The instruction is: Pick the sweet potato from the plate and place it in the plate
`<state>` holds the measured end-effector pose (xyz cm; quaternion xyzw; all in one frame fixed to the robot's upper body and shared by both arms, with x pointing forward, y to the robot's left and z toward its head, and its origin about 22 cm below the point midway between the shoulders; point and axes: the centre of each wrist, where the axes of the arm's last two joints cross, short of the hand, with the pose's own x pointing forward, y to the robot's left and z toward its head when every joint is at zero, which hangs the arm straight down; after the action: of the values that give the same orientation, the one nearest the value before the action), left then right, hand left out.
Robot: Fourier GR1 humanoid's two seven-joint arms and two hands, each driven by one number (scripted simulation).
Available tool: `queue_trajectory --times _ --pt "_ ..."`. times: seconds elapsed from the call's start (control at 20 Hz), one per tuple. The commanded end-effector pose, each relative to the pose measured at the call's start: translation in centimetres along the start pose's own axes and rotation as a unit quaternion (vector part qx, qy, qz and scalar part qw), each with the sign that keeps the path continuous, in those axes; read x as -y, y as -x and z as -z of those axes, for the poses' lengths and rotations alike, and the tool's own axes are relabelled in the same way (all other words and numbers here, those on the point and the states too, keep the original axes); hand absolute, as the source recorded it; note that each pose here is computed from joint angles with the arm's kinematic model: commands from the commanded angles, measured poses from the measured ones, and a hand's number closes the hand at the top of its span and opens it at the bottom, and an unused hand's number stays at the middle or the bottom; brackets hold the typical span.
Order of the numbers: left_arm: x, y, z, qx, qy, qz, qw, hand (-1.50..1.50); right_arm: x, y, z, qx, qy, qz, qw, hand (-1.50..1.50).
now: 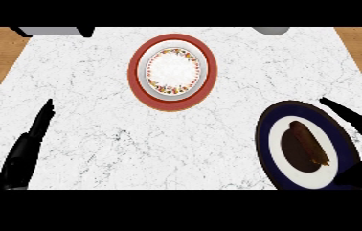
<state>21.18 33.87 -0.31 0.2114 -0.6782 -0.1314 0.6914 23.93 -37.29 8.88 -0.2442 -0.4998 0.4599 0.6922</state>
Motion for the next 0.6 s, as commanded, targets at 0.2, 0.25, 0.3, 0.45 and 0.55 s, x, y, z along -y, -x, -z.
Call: queue_trajectory --times 0.2,0.25,0.3,0.45,0.55 --pt "-0.5 -0.2 0.1 0.002 -0.002 -0.005 1.0 0.0 -2.4 -0.1 3.5 0.004 -0.05 -0.011 0.999 -1.5" --pt "0.4 1.9 -1.5 0.006 -0.009 0.0 0.9999 0.0 -2.3 0.8 2.2 -0.005 -0.047 -0.011 0.999 -1.5" --pt "0.9 1.0 -0.5 0.002 0.004 0.0 1.0 0.0 -3.6 0.0 1.9 -0.006 -0.048 -0.022 0.999 -1.5" --pt "0.0 -0.1 -0.4 0.0 -0.003 0.005 1.0 0.0 -2.1 1.2 3.2 -0.027 -0.054 -0.026 0.998 -1.5" --pt "0.9 -1.1 -0.7 0.003 -0.004 0.003 1.0 0.0 -3.1 1.0 3.5 -0.022 -0.055 -0.022 0.998 -1.5"
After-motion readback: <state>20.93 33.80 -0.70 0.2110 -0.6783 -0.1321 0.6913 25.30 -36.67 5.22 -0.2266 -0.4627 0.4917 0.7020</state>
